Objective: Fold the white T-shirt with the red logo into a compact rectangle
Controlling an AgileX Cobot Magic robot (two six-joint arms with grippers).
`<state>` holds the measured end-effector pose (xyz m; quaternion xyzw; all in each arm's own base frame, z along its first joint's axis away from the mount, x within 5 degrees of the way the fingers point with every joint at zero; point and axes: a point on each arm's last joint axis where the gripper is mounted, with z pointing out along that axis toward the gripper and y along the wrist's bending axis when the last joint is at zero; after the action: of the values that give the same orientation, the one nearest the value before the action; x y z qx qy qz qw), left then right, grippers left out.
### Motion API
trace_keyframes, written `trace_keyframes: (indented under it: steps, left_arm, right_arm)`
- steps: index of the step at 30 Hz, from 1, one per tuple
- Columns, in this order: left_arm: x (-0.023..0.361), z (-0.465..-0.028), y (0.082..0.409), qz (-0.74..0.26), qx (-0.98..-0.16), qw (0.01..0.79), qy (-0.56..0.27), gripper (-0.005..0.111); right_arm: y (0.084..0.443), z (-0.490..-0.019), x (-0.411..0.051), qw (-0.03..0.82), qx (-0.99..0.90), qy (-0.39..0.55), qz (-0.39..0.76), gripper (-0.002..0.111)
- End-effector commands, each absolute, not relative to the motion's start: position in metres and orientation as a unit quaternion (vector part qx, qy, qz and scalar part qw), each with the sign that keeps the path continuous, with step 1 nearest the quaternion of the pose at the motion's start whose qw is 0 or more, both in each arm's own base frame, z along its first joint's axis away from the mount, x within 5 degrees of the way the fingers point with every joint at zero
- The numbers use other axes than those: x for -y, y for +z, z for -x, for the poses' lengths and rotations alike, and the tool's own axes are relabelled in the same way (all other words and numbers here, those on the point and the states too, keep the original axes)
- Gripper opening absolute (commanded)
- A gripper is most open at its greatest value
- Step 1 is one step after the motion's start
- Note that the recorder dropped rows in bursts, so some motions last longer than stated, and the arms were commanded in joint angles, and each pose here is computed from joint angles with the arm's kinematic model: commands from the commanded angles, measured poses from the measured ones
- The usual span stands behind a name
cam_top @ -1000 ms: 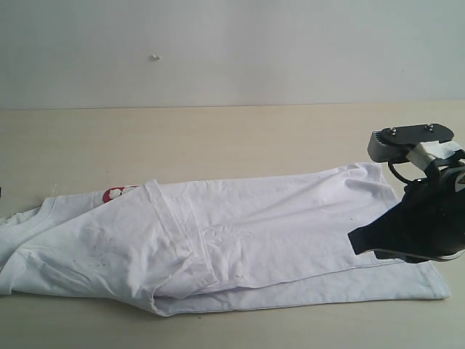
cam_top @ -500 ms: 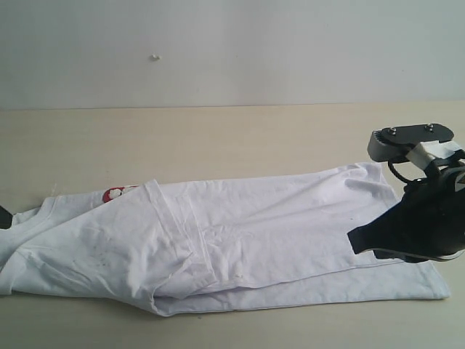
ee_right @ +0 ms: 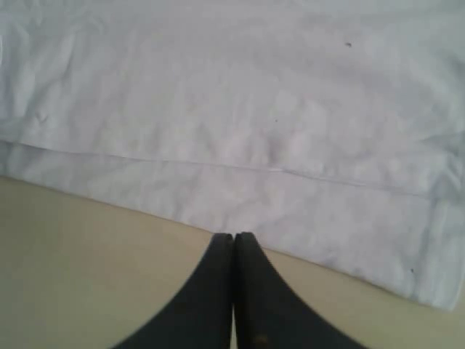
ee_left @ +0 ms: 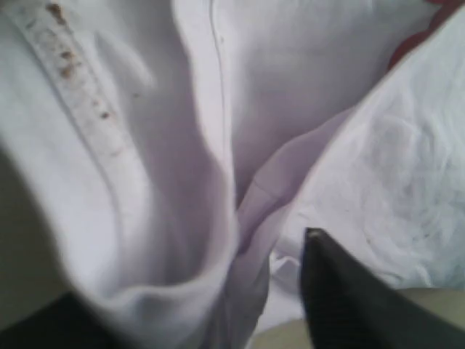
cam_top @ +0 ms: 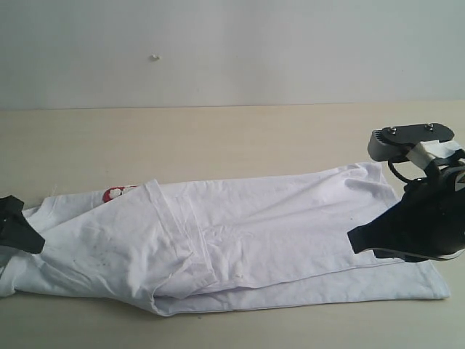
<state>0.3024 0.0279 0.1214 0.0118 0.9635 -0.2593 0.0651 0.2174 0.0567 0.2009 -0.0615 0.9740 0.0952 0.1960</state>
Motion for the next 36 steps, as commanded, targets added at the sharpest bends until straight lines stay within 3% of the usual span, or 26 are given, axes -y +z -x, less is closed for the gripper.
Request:
trace_keyframes:
  steps: [1, 9, 19, 24, 36]
  left_arm:
    - [-0.026, -0.302, 0.121, -0.023, -0.963, 0.063, -0.260, 0.001]
    - [-0.039, -0.300, 0.130, 0.002, -0.971, 0.070, -0.229, 0.000]
    - [-0.094, -0.285, 0.163, 0.169, -0.963, 0.122, -0.170, 0.000]
    - [-0.082, -0.286, 0.192, 0.199, -0.935, 0.167, -0.240, 0.000]
    - [-0.010, -0.287, 0.250, 0.088, -0.865, 0.215, -0.444, 0.000]
  right_arm:
    - [0.202, -0.217, -0.055, 0.201, -0.973, 0.096, 0.060, 0.000]
    - [0.202, -0.217, -0.055, 0.201, -0.973, 0.096, 0.060, 0.000]
    - [0.202, -0.217, -0.055, 0.199, -0.973, 0.096, 0.060, 0.000]
    - [0.202, -0.217, -0.056, 0.199, -0.973, 0.098, 0.058, 0.000]
    - [0.203, -0.219, -0.056, 0.210, -0.971, 0.103, 0.051, 0.000]
